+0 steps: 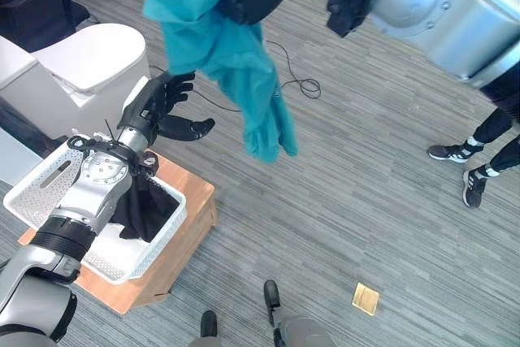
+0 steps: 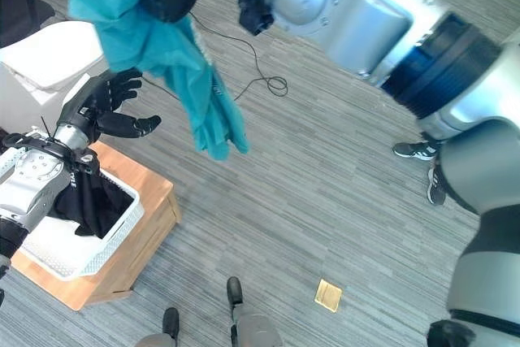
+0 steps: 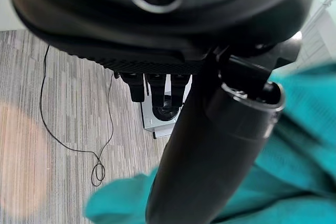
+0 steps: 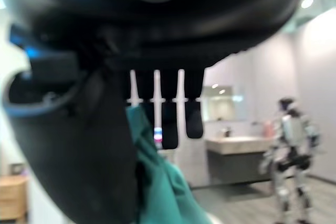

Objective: Pick up bed clothes into laundry basket.

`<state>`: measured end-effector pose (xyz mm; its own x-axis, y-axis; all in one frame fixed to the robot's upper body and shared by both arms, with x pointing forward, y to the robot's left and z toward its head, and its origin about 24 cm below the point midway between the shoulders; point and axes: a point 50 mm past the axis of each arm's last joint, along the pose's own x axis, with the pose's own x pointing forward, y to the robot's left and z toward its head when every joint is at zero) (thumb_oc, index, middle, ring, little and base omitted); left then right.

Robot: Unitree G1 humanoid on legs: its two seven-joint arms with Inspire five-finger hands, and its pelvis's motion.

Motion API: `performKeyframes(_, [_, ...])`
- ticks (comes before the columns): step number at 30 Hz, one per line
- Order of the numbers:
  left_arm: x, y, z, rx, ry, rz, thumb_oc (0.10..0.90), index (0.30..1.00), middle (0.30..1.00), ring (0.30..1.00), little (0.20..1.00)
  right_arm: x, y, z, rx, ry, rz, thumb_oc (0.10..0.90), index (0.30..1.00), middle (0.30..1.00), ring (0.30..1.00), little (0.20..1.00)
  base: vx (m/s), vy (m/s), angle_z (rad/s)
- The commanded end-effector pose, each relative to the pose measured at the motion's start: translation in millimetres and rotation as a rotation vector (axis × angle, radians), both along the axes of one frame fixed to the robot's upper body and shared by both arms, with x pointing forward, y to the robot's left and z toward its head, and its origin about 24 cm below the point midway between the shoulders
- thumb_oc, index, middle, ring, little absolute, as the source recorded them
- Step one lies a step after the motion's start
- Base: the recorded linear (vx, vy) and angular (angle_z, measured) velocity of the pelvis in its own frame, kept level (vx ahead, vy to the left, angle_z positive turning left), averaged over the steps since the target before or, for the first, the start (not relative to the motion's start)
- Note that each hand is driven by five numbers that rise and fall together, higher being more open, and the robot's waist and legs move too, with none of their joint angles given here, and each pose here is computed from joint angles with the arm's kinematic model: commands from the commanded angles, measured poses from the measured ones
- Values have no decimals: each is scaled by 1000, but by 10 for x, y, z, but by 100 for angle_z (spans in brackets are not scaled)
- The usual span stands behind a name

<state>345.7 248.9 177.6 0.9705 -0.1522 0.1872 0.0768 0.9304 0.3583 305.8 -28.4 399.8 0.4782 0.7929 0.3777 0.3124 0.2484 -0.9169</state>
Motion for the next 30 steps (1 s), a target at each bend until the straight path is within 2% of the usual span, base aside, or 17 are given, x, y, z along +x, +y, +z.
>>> performKeyframes(1, [-33, 42, 589, -32, -273, 14, 800, 900, 900, 900, 900, -152, -156, 580, 202, -145, -11, 400, 300, 300, 300, 300, 0, 0, 0])
performKeyframes(9, [32, -101, 435, -156, -253, 6, 800, 900, 900, 900, 900, -229, 190, 477, 176, -130, 88, 400, 300, 300, 300, 300, 0, 0, 0])
performKeyframes(13, [126, -288, 330, -182, -196, -43, 800, 900, 900, 900, 900, -319, 409, 420, 162, -116, 164, 400, 300, 300, 300, 300, 0, 0, 0])
performKeyframes(14, [184, -421, 234, -187, -139, -86, 800, 900, 900, 900, 900, -366, 522, 384, 159, -105, 208, 400, 300, 300, 300, 300, 0, 0, 0])
performKeyframes(15, [187, -424, 235, -187, -139, -87, 800, 900, 900, 900, 900, -364, 520, 385, 159, -105, 207, 400, 300, 300, 300, 300, 0, 0, 0])
performKeyframes(19, [246, -724, 48, -221, -39, -193, 800, 900, 900, 900, 900, -429, 704, 337, 161, -85, 266, 400, 300, 300, 300, 300, 8, 3, 0])
performKeyframes(20, [255, -835, -2, -216, -17, -224, 800, 900, 900, 900, 900, -421, 733, 330, 166, -85, 265, 400, 300, 300, 300, 300, 0, 0, 0])
performKeyframes(24, [262, -1019, -73, -239, 15, -275, 800, 900, 900, 900, 900, -398, 784, 304, 173, -72, 267, 400, 300, 300, 300, 300, 0, 0, 0])
performKeyframes(30, [259, -1120, -138, -288, 35, -291, 800, 900, 900, 900, 900, -322, 804, 224, 166, -46, 246, 400, 300, 300, 300, 300, 0, 0, 0])
